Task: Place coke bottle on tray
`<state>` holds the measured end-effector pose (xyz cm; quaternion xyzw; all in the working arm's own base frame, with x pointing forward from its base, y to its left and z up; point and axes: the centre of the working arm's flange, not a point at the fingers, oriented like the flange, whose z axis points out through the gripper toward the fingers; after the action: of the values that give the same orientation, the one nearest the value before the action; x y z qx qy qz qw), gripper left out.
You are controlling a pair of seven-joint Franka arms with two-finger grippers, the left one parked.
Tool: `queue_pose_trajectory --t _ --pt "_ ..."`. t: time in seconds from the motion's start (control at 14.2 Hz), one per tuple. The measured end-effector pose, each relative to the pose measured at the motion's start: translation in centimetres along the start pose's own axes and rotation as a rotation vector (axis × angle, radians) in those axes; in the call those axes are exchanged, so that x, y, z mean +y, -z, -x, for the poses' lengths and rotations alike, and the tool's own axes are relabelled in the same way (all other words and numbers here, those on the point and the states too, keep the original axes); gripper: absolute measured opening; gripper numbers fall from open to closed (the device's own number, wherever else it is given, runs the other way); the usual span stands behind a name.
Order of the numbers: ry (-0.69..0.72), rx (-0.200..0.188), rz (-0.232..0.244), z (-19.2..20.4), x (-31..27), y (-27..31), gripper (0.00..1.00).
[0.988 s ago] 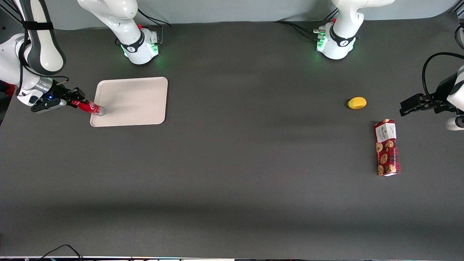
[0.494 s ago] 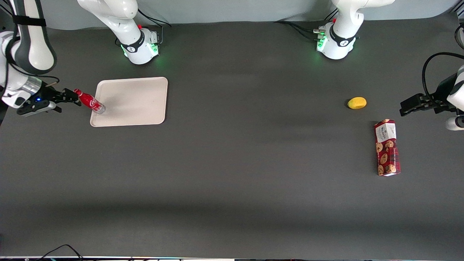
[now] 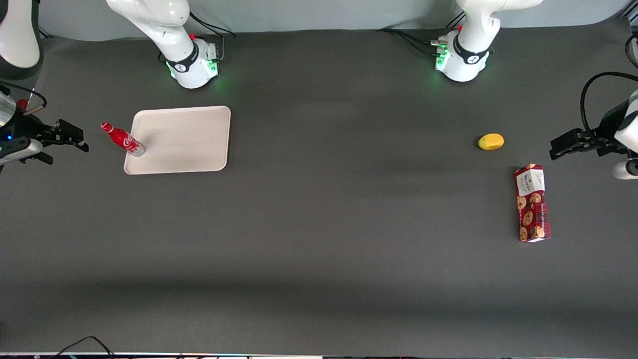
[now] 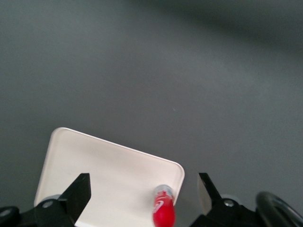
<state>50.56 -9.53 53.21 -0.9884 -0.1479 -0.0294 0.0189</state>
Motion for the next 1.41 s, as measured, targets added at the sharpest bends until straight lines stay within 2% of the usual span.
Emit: queue_pose_trajectory --t 0.21,0.42,0.56,0.78,0.99,1.2,1.41 --pt "-0.041 0.006 0.009 -3.2 -5.0 5.7 1.0" --pt "-0.032 0.031 0.014 -5.3 -6.0 8.7 1.0" --pt "-0.024 0.014 0.003 -6.0 -6.4 9.0 1.0" --pt "-0.102 -0.035 0.009 -6.2 -8.5 9.7 1.0" --pt "-0.152 -0.046 0.037 -6.8 -10.1 10.0 1.0" --pt "-0.183 -0.045 0.047 -7.8 -8.4 9.8 1.0" --pt "-0.214 -0.091 0.039 -7.2 -6.9 8.8 1.0"
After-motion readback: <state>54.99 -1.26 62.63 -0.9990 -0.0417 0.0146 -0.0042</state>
